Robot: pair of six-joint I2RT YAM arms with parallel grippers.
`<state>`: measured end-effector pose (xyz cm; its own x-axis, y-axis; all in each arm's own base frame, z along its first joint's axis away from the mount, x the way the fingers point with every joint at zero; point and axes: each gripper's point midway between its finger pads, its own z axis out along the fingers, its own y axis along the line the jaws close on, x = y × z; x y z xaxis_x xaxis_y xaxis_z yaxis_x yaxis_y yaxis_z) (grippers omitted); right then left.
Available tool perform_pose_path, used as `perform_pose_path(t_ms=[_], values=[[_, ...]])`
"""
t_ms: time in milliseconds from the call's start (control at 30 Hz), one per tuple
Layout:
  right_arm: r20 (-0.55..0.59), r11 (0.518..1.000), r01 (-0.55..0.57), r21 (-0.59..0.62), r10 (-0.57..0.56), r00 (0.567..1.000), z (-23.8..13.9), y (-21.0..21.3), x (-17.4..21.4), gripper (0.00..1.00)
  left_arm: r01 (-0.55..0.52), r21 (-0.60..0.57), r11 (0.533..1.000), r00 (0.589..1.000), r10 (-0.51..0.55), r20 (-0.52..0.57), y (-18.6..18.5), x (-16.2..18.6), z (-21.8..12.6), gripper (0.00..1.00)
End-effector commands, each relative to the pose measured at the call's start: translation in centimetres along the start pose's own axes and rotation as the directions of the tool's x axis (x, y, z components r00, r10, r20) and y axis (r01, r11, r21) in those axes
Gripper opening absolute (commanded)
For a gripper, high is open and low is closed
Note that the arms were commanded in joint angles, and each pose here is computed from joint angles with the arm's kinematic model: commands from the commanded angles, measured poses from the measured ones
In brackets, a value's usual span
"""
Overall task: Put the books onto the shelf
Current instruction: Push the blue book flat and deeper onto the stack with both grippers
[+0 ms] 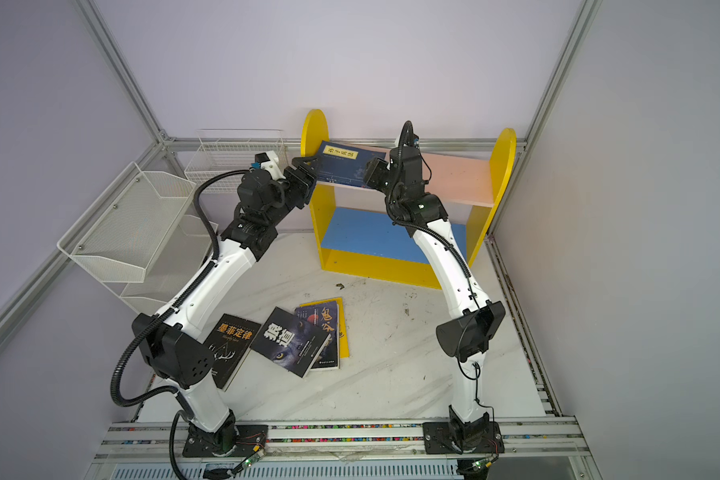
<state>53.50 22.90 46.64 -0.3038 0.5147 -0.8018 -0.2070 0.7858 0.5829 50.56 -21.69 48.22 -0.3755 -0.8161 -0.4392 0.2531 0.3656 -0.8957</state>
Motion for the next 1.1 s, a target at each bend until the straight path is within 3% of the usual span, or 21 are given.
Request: perform_pose_path(t_ms=[0, 167, 233, 333, 400, 633, 800, 1067], values=[[-0.117, 0.998, 0.031, 0.064, -0.023, 0.993, 2.6, -2.8, 4.3, 0.58, -0.154, -0.070, 0.986, 0.987, 0.150, -0.054, 1.8, -0.9, -1.9, 0.87], [-0.036, 0.994, 0.104, 0.027, -0.103, 0.994, 1.7, -1.3, 1.1, 0.65, -0.373, -0.012, 0.928, 0.907, 0.362, -0.214, 2.9, -2.4, -2.2, 0.92], [-0.014, 0.994, 0.112, 0.002, -0.112, 0.994, 1.2, -0.8, -0.2, 0.67, -0.434, 0.079, 0.897, 0.863, 0.439, -0.251, 2.3, -2.5, -2.1, 0.92], [0.035, 0.980, 0.196, -0.044, -0.194, 0.980, -0.2, 0.6, -2.1, 0.75, -0.590, 0.178, 0.787, 0.756, 0.617, -0.220, 1.4, -2.1, -2.7, 0.92], [0.080, 0.964, 0.259, -0.055, -0.254, 0.964, -1.4, 1.2, -3.1, 0.81, -0.651, 0.218, 0.727, 0.710, 0.685, -0.166, 1.0, -2.1, -3.2, 0.92], [0.109, 0.905, 0.406, -0.127, -0.394, 0.913, -4.0, 2.0, -2.2, 0.85, -0.699, 0.250, 0.670, 0.681, 0.730, -0.051, -0.3, -3.4, -2.2, 0.81], [0.138, 0.890, 0.418, -0.181, -0.397, 0.907, -5.8, 2.3, -1.3, 0.85, -0.709, 0.265, 0.654, 0.675, 0.737, -0.012, -0.9, -3.9, -1.4, 0.75], [0.134, 0.877, 0.433, -0.210, -0.413, 0.901, -7.6, 2.4, -0.6, 0.85, -0.744, 0.278, 0.607, 0.631, 0.776, -0.007, -1.0, -3.2, -0.7, 0.72]])
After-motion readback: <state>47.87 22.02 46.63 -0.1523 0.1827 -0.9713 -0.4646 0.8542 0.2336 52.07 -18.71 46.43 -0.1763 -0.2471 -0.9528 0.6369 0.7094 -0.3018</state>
